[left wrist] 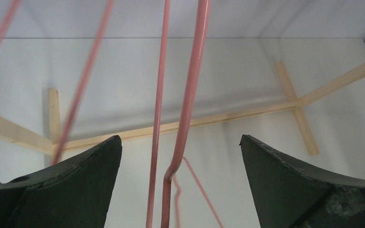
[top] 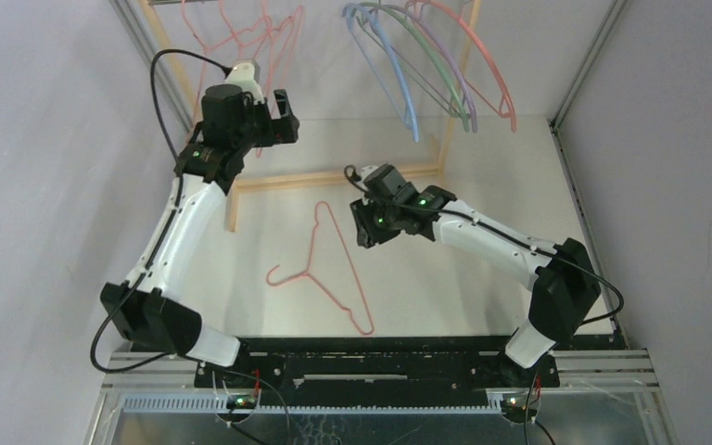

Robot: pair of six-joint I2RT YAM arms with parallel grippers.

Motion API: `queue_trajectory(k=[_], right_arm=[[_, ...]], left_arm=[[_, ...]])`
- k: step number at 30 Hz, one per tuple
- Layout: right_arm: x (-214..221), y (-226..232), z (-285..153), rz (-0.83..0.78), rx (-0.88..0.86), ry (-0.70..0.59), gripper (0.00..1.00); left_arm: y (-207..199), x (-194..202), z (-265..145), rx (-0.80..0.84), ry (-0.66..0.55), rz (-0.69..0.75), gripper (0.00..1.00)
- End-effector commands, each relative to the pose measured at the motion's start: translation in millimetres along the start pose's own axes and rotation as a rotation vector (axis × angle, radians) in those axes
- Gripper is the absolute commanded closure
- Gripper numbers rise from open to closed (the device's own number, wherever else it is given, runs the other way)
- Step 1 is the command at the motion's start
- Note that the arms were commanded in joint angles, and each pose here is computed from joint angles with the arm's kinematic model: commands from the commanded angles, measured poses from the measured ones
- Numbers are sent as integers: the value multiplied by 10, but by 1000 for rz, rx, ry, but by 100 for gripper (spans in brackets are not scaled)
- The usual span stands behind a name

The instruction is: Organize the hangers

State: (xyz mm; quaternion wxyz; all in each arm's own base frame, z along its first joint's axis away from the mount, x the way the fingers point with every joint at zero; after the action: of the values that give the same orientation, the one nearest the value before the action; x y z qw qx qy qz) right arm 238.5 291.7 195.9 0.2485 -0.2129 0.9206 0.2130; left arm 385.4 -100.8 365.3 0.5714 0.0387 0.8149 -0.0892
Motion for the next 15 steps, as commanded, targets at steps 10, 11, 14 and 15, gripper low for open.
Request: queue_trajectory(k=[10,11,14,15], right_arm=[[748,777,488,-217,-110,158,52],[802,803,544,-217,-103,169,52],[1005,871,720,-225,-86,212,53],[1058,877,769,-225,-76,215,53]], left_arm=[[135,234,-996,-4,-12,9,1],[134,313,-1046,1,3,5,1],[142,520,-1211,9,28,-8,0],[148,582,-1268,8,29,-9,1]])
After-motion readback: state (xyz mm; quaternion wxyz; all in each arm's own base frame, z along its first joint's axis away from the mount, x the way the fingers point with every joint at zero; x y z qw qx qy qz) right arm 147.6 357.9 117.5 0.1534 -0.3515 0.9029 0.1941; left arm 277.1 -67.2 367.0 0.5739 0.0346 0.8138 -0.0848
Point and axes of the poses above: each gripper's point midway between its finger pads, its own z axis out along the fingers, its own y axis along the line the jaws close on, x = y × z, the point moved 5 cm from there along -z, back along the fingers, and after that the axes turned 5 degrees about z, right-handed, at the moved point
